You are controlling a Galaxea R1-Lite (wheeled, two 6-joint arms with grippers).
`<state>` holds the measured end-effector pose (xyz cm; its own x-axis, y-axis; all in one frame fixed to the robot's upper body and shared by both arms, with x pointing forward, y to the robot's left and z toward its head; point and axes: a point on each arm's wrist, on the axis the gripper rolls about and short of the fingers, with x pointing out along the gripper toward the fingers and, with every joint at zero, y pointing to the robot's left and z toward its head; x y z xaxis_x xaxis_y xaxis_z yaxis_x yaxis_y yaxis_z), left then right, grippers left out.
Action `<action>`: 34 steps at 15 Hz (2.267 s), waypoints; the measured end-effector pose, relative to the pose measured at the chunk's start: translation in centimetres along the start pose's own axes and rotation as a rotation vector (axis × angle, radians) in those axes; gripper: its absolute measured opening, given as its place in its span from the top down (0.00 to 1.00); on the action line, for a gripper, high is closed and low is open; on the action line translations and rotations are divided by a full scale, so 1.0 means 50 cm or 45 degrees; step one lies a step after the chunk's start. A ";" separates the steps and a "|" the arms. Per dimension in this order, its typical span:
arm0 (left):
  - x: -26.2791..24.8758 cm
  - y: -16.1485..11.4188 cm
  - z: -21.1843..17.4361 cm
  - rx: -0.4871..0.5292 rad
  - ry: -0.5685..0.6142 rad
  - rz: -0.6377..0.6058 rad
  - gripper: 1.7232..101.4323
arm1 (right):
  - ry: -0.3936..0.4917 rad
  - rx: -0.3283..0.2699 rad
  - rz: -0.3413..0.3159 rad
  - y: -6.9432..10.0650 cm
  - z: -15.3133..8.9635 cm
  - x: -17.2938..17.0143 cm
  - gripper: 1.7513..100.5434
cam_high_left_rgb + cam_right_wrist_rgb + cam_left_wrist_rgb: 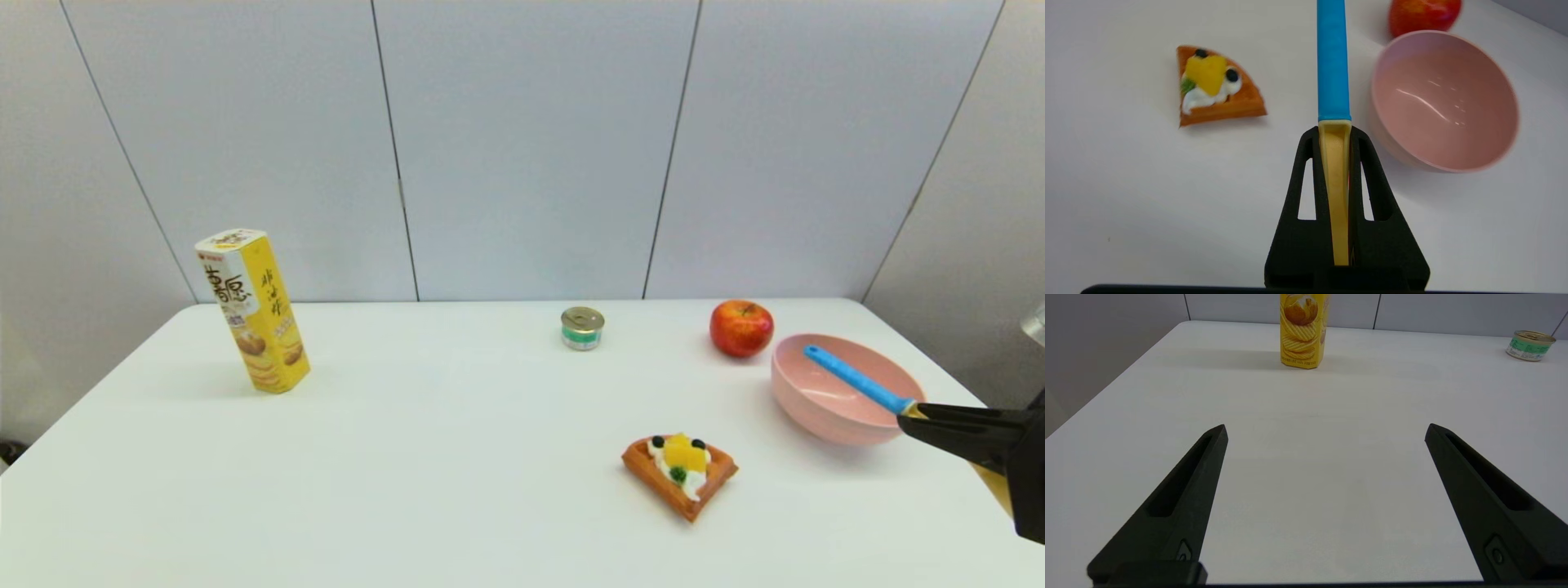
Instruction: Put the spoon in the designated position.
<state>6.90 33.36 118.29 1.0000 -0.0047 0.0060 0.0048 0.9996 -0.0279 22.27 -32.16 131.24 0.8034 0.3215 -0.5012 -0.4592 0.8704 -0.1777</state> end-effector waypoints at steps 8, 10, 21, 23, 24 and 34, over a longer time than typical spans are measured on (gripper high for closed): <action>0.000 0.000 0.000 0.000 0.001 0.000 0.04 | 0.032 -0.412 0.138 -0.031 -0.063 0.028 0.92; 0.000 0.000 0.000 0.000 0.001 0.000 0.04 | 0.040 -0.531 0.206 -0.051 -0.087 0.046 0.92; 0.000 0.000 0.000 -0.001 0.000 -0.001 0.04 | -0.016 -0.938 0.329 -0.171 -0.152 0.108 0.92; 0.000 0.000 0.000 0.001 0.001 0.001 0.04 | -0.026 -0.943 0.329 -0.186 -0.159 0.113 0.92; 0.000 0.000 0.000 0.000 0.001 0.001 0.04 | -0.044 -0.944 0.344 -0.190 -0.162 0.117 0.92; 0.000 0.000 0.000 0.001 0.001 0.000 0.04 | -0.025 -0.918 0.474 -0.196 -0.196 0.119 0.92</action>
<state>6.90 33.36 118.29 1.0000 -0.0047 0.0055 0.0048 0.9996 -0.0272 27.83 -42.43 121.68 0.5531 0.5552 -0.6212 -0.8237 0.2529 -0.5074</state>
